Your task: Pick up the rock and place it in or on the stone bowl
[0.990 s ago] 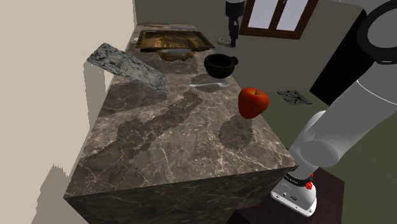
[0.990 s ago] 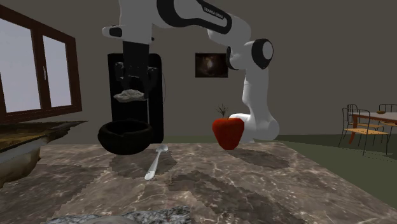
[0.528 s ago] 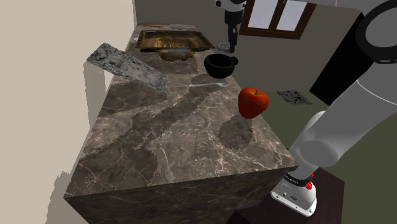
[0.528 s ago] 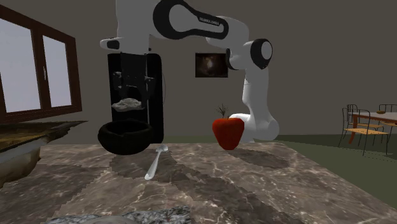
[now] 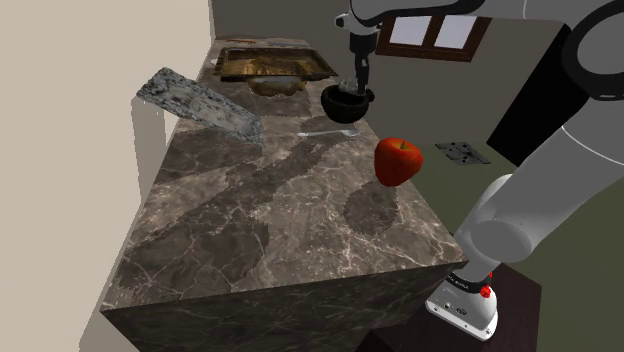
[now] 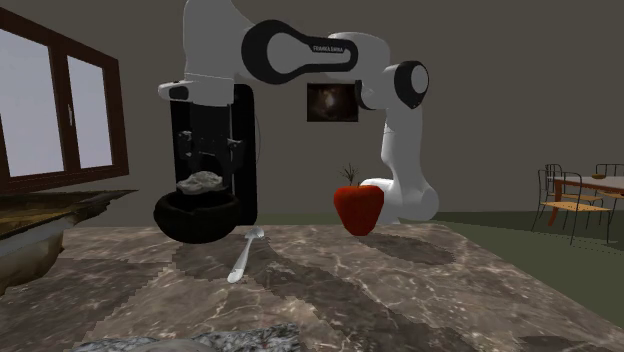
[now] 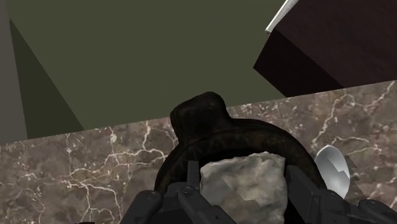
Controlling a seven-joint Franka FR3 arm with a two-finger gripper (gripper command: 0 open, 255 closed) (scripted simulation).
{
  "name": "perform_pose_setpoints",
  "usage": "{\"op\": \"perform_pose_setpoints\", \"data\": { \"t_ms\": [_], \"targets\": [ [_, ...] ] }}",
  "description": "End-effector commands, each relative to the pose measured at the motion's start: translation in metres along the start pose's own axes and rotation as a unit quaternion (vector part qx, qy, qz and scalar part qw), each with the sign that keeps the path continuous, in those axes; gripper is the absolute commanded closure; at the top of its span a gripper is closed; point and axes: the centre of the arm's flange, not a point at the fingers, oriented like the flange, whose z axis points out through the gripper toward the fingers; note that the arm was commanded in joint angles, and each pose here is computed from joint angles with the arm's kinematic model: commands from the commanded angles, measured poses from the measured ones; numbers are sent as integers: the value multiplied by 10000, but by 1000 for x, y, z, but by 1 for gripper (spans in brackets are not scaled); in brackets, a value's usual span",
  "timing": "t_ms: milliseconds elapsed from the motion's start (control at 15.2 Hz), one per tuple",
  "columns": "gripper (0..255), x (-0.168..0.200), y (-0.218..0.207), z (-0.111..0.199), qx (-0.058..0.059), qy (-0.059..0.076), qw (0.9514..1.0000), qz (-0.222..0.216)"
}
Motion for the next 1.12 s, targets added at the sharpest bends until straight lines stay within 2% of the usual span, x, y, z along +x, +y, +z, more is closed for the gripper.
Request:
{"op": "perform_pose_setpoints", "data": {
  "t_ms": [0,264,330,660,924,1056],
  "targets": [
    [255,0,-1,1,-2,2,10000,0],
    [255,0,-1,1,-2,2,10000,0],
    [0,0,-1,1,-2,2,10000,0],
    [0,0,-1,1,-2,2,10000,0],
    [0,0,-1,-49,-2,2,10000,0],
    [0,0,-1,-49,-2,2,10000,0]
  ]
}}
